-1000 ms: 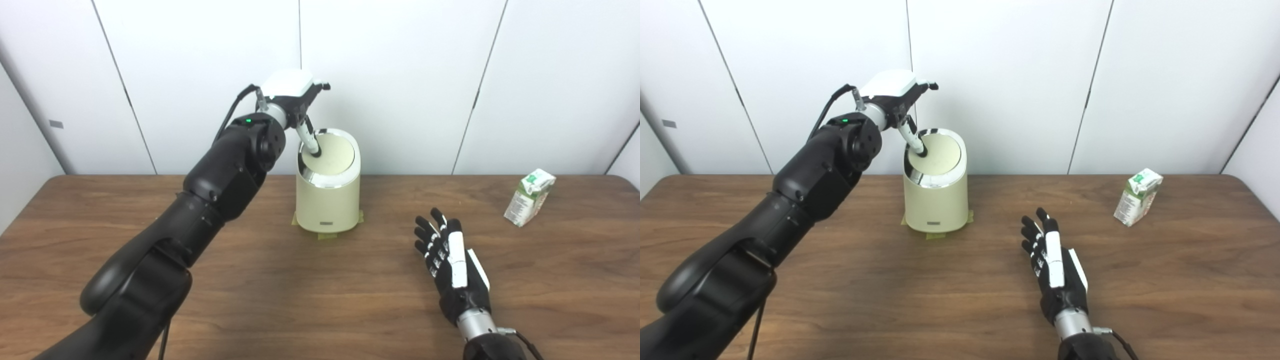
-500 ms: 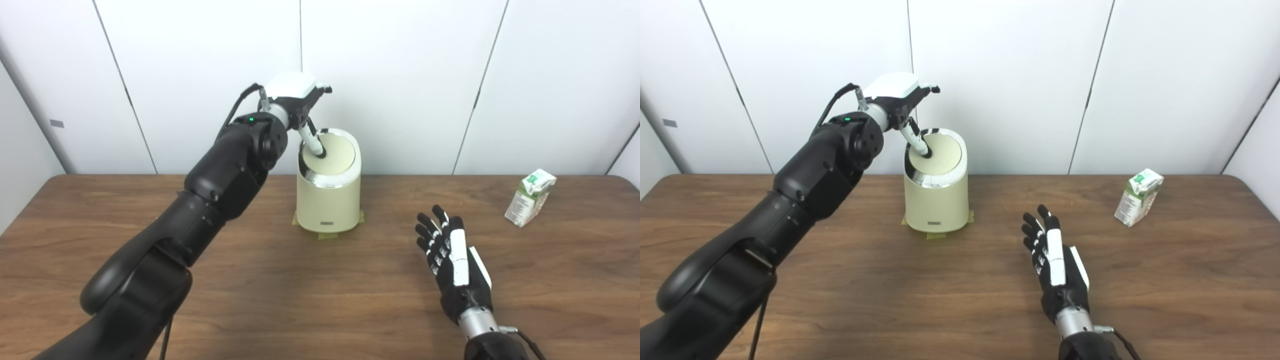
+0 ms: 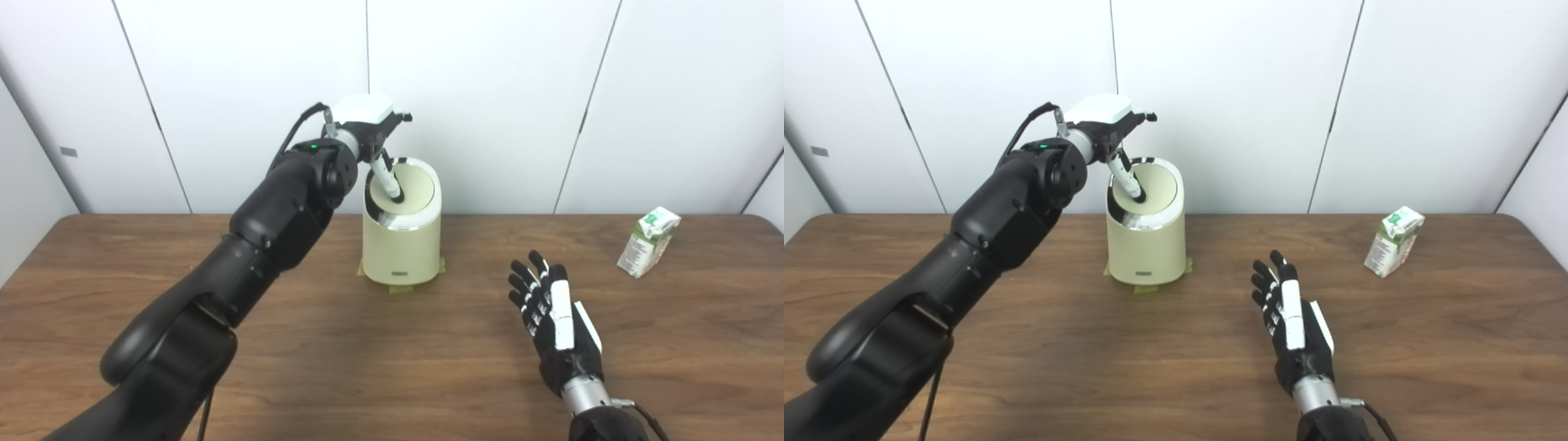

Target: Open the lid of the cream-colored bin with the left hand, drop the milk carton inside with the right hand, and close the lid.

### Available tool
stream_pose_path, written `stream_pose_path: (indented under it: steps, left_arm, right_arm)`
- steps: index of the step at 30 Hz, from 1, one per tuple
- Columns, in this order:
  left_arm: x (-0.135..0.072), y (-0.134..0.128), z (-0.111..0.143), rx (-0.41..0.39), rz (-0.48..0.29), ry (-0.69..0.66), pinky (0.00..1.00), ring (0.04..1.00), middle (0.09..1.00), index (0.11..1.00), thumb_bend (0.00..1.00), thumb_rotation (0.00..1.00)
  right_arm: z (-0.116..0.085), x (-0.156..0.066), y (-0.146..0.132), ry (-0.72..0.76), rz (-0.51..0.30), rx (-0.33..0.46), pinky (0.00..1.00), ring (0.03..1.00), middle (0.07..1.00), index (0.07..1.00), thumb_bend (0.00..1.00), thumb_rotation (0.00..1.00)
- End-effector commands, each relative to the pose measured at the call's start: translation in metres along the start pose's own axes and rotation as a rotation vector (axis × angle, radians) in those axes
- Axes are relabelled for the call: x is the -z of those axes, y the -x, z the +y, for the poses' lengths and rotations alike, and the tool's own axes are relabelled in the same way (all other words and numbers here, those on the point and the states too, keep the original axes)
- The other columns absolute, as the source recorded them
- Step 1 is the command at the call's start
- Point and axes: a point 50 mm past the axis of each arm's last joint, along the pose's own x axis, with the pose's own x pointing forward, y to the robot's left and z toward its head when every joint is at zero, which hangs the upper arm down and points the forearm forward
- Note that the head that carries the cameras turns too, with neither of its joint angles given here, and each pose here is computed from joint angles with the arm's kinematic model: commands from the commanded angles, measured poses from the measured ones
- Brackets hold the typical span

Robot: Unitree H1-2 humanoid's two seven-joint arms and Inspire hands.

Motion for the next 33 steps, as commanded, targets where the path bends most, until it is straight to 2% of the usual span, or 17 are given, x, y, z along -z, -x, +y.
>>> stream_pose_path:
  steps: [1,6,10,14,19,22,25,28,30,31,33]
  left_arm:
    - [-0.01,0.001,0.04,-0.08,-0.017,-0.032,0.88,0.921,0.957,0.957,1.0,0.04]
    - [-0.008,0.0,0.034,-0.079,-0.023,-0.073,0.91,0.952,0.968,0.951,1.0,0.04]
    - [-0.008,0.0,0.027,-0.084,-0.032,-0.123,0.89,0.944,0.955,0.943,1.0,0.05]
    - [-0.011,0.0,0.012,-0.079,-0.037,-0.257,0.9,0.945,0.945,0.943,1.0,0.06]
    - [-0.012,0.003,-0.008,-0.077,-0.065,-0.362,0.94,0.947,0.943,0.946,1.0,0.06]
    - [-0.011,0.006,-0.013,-0.072,-0.079,-0.35,0.94,0.947,0.938,0.946,1.0,0.05]
    - [-0.01,0.01,0.006,-0.085,-0.072,-0.263,0.94,0.949,0.94,0.945,1.0,0.05]
    - [-0.008,0.015,0.034,-0.113,-0.051,-0.158,0.88,0.933,0.943,0.95,1.0,0.06]
    - [-0.005,0.023,0.059,-0.127,-0.029,-0.049,0.84,0.938,0.952,0.948,0.98,0.04]
    - [-0.003,0.027,0.072,-0.134,-0.025,-0.011,0.78,0.915,0.93,0.922,0.98,0.02]
    - [0.005,0.038,0.096,-0.158,-0.003,0.089,0.76,0.905,0.919,0.898,0.98,0.01]
  right_arm:
    - [0.007,-0.019,-0.005,-0.001,-0.078,-0.043,0.94,0.947,0.939,1.0,0.67,1.0]
    - [0.008,-0.02,-0.005,-0.001,-0.087,-0.059,0.95,0.949,0.941,1.0,0.69,1.0]
    - [0.007,-0.02,-0.005,-0.002,-0.09,-0.066,0.96,0.954,0.948,1.0,0.7,1.0]
    - [0.008,-0.02,-0.005,-0.004,-0.095,-0.071,0.96,0.959,0.95,1.0,0.7,1.0]
    - [0.008,-0.021,-0.004,-0.001,-0.094,-0.067,0.95,0.955,0.949,1.0,0.7,1.0]
    - [0.009,-0.022,-0.002,-0.002,-0.093,-0.064,0.95,0.954,0.947,1.0,0.7,1.0]
    - [0.008,-0.021,-0.003,0.004,-0.096,-0.064,0.96,0.955,0.944,1.0,0.71,1.0]
    - [0.007,-0.021,-0.003,0.006,-0.091,-0.061,0.97,0.958,0.946,1.0,0.7,1.0]
    - [0.006,-0.021,-0.003,0.01,-0.083,-0.058,0.98,0.959,0.946,1.0,0.7,1.0]
    - [0.006,-0.021,-0.003,0.011,-0.08,-0.056,0.97,0.955,0.945,1.0,0.69,1.0]
    - [0.006,-0.021,-0.003,0.016,-0.076,-0.056,0.96,0.954,0.946,1.0,0.68,1.0]
